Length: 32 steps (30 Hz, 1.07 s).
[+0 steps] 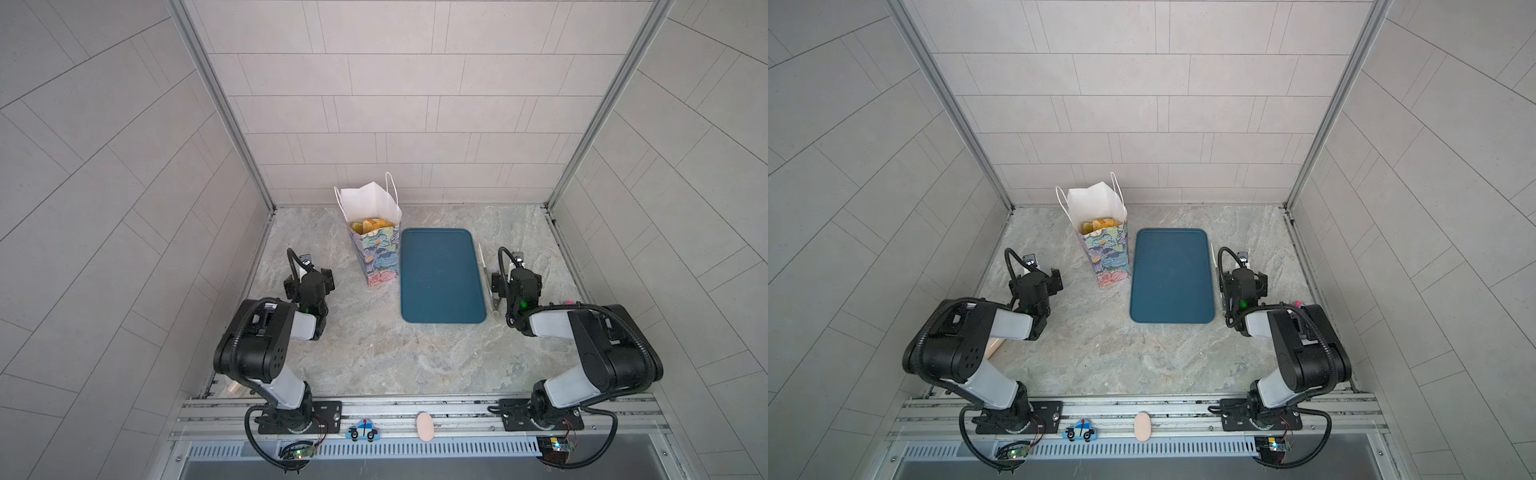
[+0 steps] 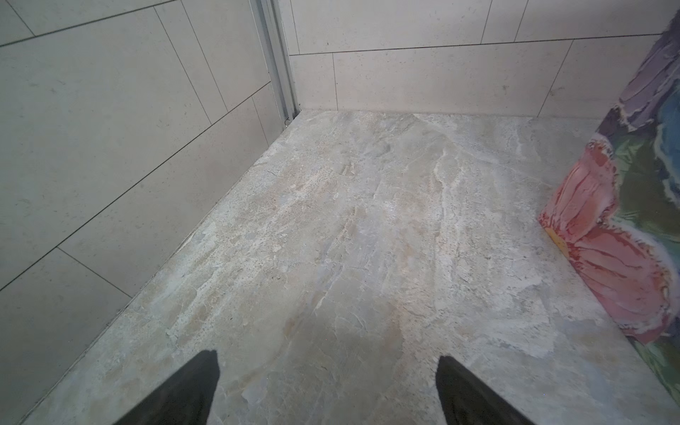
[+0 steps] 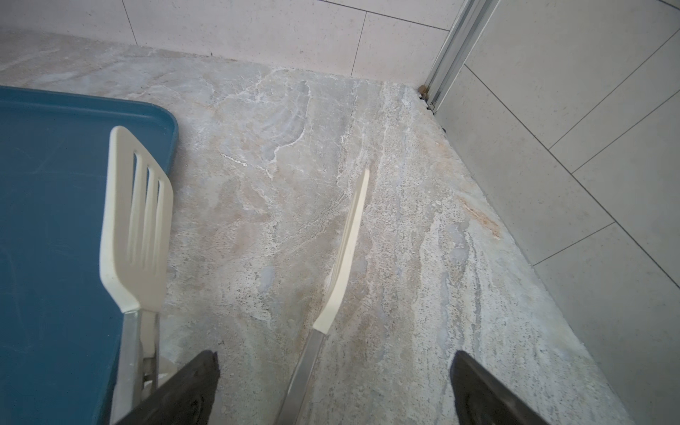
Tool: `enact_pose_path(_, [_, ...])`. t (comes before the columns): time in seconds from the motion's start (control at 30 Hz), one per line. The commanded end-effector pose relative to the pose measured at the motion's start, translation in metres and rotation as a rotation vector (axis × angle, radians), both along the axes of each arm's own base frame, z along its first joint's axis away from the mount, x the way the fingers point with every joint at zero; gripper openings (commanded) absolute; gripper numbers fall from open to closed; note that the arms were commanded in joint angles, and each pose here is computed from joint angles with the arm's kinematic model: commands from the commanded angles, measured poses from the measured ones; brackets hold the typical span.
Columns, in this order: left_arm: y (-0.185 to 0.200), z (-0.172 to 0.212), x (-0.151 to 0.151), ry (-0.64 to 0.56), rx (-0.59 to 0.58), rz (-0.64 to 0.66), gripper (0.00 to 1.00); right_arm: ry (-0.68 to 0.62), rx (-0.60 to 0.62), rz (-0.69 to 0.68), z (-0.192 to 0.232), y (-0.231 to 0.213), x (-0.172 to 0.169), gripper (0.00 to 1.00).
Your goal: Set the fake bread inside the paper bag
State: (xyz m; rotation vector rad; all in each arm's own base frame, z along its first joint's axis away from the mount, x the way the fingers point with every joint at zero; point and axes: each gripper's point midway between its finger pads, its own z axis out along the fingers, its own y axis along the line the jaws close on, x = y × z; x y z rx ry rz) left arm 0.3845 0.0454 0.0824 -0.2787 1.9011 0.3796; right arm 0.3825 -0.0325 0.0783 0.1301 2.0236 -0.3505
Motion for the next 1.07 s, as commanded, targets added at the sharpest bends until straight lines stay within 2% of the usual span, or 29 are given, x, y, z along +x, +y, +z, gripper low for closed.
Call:
enact_pose_path(0.0, [0.0005,0.0078,0.0040,-0.022,-0.003,0.002,1.00,-0.024,0.016,0.055,0.0090,0.0064,0.0078,1.00])
enact_pose_path(1.03, [0.0001,0.0081,0.0041,-0.023,-0.003,0.001,1.00,-0.023,0.023,0.057,0.0088,0.0059,0.0076,1.00])
